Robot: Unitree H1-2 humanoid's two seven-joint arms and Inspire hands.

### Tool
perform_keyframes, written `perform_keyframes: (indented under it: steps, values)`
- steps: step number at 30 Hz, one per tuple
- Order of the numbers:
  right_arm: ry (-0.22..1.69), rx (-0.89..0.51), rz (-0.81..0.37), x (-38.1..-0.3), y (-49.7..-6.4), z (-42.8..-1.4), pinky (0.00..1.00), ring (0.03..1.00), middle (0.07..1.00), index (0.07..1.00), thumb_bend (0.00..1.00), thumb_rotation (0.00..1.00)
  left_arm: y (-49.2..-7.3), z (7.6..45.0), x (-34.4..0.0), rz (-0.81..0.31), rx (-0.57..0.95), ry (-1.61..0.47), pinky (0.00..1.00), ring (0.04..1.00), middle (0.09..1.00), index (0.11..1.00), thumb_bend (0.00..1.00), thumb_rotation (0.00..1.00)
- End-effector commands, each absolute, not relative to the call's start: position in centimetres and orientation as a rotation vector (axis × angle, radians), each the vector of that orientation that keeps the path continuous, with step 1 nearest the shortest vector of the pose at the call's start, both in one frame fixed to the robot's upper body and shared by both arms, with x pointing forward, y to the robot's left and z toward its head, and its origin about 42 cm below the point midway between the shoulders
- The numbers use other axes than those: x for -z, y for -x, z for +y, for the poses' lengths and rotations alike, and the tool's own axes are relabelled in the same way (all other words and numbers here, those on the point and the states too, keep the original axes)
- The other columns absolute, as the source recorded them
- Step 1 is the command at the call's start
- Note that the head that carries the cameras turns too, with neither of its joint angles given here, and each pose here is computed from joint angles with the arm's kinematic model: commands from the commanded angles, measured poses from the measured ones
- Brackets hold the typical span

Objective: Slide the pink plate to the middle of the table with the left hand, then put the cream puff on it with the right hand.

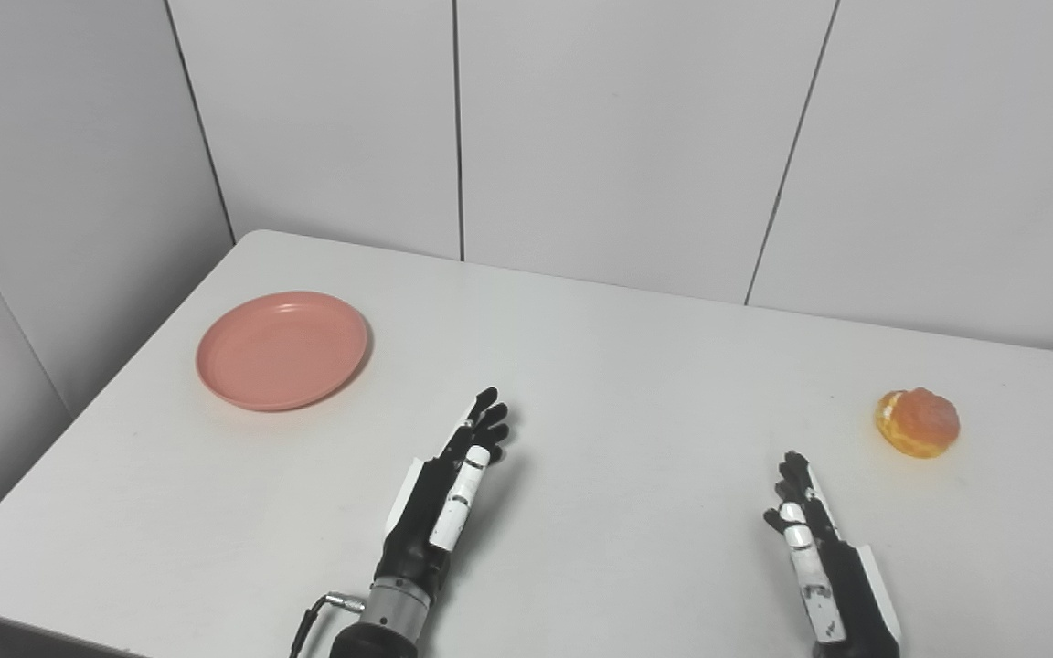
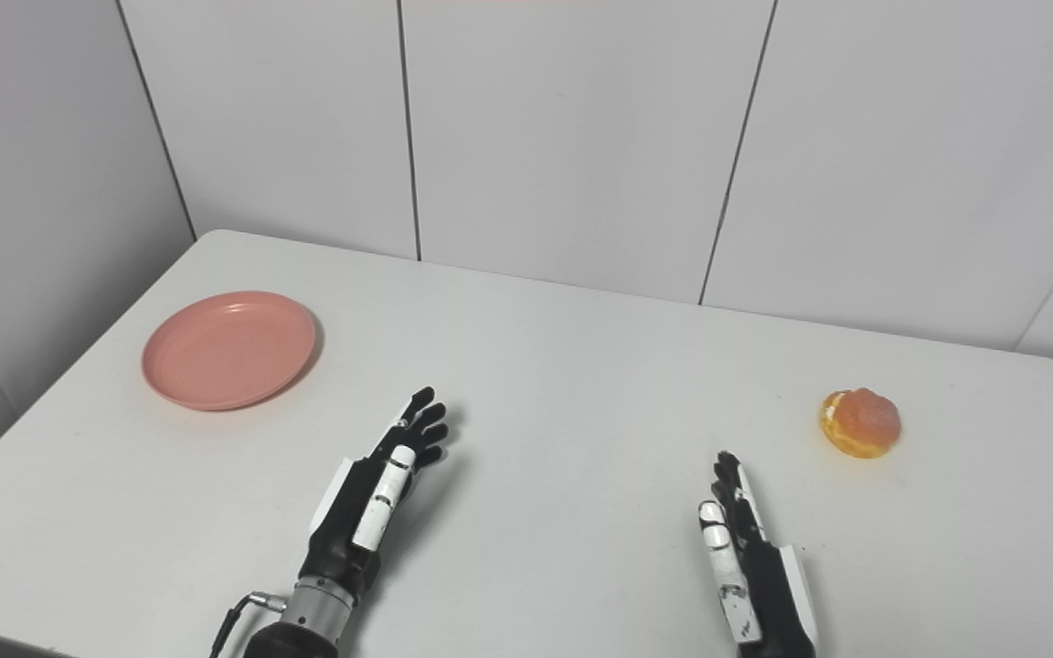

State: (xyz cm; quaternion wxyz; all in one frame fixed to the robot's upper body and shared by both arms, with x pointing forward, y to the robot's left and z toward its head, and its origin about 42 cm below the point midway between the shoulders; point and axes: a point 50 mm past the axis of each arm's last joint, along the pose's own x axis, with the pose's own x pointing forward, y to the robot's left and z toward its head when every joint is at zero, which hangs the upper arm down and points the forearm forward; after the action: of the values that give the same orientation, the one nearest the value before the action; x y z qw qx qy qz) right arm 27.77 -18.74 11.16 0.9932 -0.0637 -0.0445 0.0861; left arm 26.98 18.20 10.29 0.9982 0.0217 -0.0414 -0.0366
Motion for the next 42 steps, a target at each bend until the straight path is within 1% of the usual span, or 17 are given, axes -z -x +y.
perform_keyframes:
  steps: [1,5,11,22,33,39,42]
  values:
    - [0.143,-0.174,-0.132,-11.0,-28.0,-19.6,1.0,0.989,0.981,0.982,0.24,1.0,-25.4,15.9,-6.8,0.036,0.089,-0.007,0.91,0.926,0.949,0.939,0.46,1.0]
    - [0.15,-0.173,-0.135,-11.2,-28.1,-19.8,1.0,0.983,0.98,0.984,0.23,1.0,-25.5,15.4,-6.8,0.031,0.087,-0.011,0.91,0.924,0.944,0.938,0.47,1.0]
    - [0.142,-0.175,-0.136,-11.6,-27.9,-19.9,1.0,0.978,0.982,0.988,0.19,1.0,-25.5,15.0,-7.1,0.03,0.082,-0.017,0.92,0.93,0.946,0.94,0.47,1.0]
    - [0.139,-0.185,-0.133,-12.2,-27.9,-19.9,0.99,0.984,0.99,0.994,0.18,1.0,-25.8,15.0,-7.7,0.019,0.079,-0.025,0.92,0.932,0.948,0.944,0.46,1.0]
    - [0.119,-0.199,-0.115,-12.2,-28.3,-19.9,0.99,0.988,0.991,0.994,0.19,1.0,-26.3,15.0,-9.3,-0.002,0.067,-0.043,0.92,0.936,0.952,0.939,0.49,1.0]
    - [0.113,-0.198,-0.121,-12.4,-28.3,-20.0,0.99,0.986,0.993,0.994,0.17,1.0,-26.5,15.3,-10.6,-0.027,0.058,-0.046,0.91,0.93,0.946,0.931,0.45,1.0]
    - [0.112,-0.193,-0.127,-12.4,-28.4,-20.0,0.99,0.98,0.987,0.989,0.17,1.0,-26.6,15.4,-11.2,-0.036,0.048,-0.045,0.91,0.923,0.939,0.927,0.46,1.0]
